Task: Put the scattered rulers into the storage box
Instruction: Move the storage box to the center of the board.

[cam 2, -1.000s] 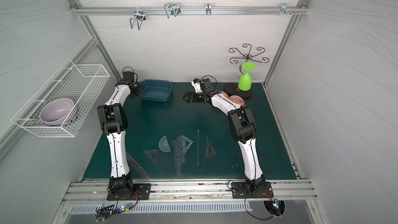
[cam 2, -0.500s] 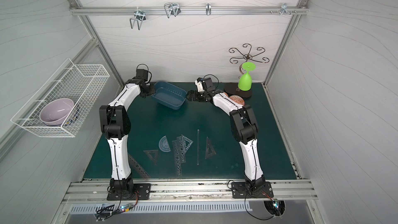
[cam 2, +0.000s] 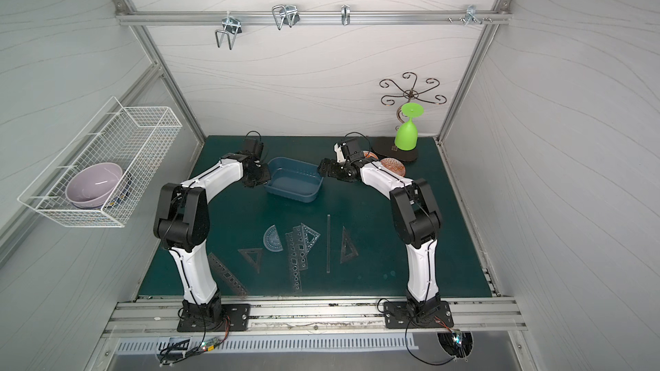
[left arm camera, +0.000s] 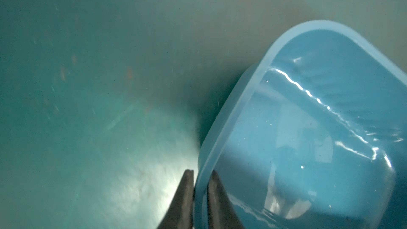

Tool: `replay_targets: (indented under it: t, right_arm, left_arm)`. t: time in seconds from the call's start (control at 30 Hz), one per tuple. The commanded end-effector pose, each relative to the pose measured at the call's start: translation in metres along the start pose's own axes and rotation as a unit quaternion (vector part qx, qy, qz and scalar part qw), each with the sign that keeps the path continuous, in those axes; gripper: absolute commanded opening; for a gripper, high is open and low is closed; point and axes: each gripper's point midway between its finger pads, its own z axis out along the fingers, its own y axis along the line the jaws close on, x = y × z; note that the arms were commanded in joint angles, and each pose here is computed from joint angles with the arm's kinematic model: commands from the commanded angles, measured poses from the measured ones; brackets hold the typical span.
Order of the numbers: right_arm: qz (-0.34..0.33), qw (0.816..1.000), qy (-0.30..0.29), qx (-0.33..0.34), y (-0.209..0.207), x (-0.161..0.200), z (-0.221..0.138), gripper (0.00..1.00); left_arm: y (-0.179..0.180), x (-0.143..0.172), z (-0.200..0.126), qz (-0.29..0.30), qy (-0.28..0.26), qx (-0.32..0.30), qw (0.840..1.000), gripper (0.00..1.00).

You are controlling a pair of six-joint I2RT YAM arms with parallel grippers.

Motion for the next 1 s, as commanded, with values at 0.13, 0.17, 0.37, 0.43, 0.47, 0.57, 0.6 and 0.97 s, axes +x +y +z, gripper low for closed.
replay_targets:
  t: [0.13, 0.17, 0.37, 0.43, 0.47, 0.57, 0.6, 0.97]
  right_arm:
    - [-0.001, 1.000, 0.012, -0.003, 0.013, 0.020, -0.012, 0.97]
    - [-0.001, 1.000, 0.016, -0.002, 0.014, 0.024, -0.013, 0.97]
    - [-0.016, 0.999, 0.033, -0.004, 0.027, 0.048, -0.007, 0.92]
    - [-0.025, 0.999, 0.036, -0.003, 0.032, 0.052, -0.004, 0.89]
    - [-0.028, 0.999, 0.038, -0.002, 0.034, 0.054, -0.002, 0.88]
    - [-0.029, 0.999, 0.043, 0.005, 0.032, 0.056, 0.005, 0.87]
    - [-0.029, 0.999, 0.044, 0.007, 0.031, 0.056, 0.008, 0.86]
    - [-0.028, 0.999, 0.031, 0.014, 0.024, 0.023, 0.024, 0.76]
  left_arm:
    - [-0.027, 0.015, -0.030, -0.015, -0.016, 0.067, 0.998, 0.38]
    - [-0.025, 0.017, -0.033, -0.011, -0.014, 0.067, 0.998, 0.41]
    - [0.005, -0.001, -0.052, -0.027, -0.037, 0.066, 0.997, 0.57]
    - [0.011, -0.009, -0.048, -0.053, -0.026, 0.087, 0.994, 0.59]
    - [0.012, -0.012, -0.046, -0.060, -0.023, 0.095, 0.993, 0.60]
    - [0.000, -0.017, -0.039, -0.060, -0.007, 0.131, 0.990, 0.63]
    - [-0.005, -0.016, -0.036, -0.057, 0.003, 0.141, 0.988, 0.63]
    - [-0.031, 0.006, -0.017, -0.066, 0.060, 0.207, 0.974, 0.62]
